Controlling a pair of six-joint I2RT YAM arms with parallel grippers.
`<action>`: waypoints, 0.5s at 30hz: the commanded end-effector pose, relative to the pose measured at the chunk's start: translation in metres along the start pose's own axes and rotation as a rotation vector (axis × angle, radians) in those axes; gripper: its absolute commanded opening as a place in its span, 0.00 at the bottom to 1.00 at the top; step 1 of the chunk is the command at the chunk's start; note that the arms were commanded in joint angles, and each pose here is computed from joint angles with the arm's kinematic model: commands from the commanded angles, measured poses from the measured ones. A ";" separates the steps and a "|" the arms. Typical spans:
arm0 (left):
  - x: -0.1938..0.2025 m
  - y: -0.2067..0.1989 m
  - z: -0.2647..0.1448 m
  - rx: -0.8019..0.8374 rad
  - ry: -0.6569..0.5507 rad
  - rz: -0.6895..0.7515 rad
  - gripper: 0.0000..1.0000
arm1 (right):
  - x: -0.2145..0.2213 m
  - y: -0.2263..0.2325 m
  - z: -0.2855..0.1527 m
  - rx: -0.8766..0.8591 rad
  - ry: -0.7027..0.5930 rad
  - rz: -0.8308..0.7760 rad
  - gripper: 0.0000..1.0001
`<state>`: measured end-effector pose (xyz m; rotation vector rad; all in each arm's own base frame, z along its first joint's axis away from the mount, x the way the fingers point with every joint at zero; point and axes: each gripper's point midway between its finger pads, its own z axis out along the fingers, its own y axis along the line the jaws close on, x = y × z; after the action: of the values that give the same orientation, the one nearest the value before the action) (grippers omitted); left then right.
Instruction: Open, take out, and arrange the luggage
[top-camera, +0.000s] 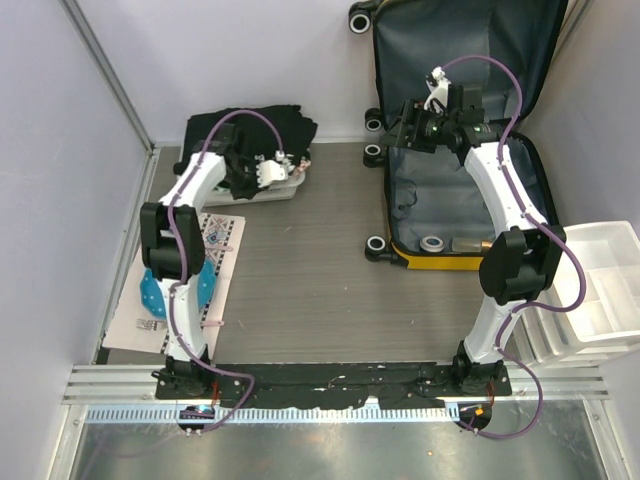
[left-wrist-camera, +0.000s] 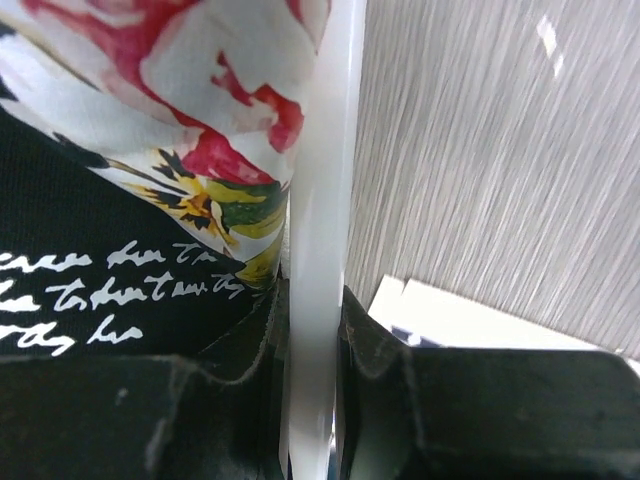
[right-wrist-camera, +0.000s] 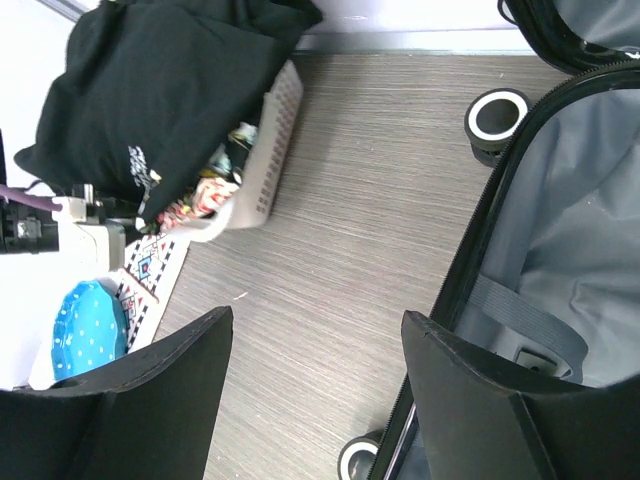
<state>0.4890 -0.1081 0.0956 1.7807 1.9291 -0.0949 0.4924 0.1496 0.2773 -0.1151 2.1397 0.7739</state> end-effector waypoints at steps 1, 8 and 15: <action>0.048 0.026 -0.064 -0.133 0.065 -0.045 0.00 | -0.020 0.011 -0.026 0.007 -0.068 -0.061 0.74; 0.126 0.045 -0.088 -0.179 0.074 -0.082 0.00 | -0.013 0.004 -0.025 0.020 -0.047 -0.055 0.74; 0.164 0.067 -0.105 -0.244 0.072 -0.029 0.08 | -0.012 0.003 -0.025 0.024 -0.039 -0.058 0.74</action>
<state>0.4950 0.0669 0.0941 1.6379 2.0365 0.0333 0.4901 0.1401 0.2680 -0.1117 2.1705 0.7430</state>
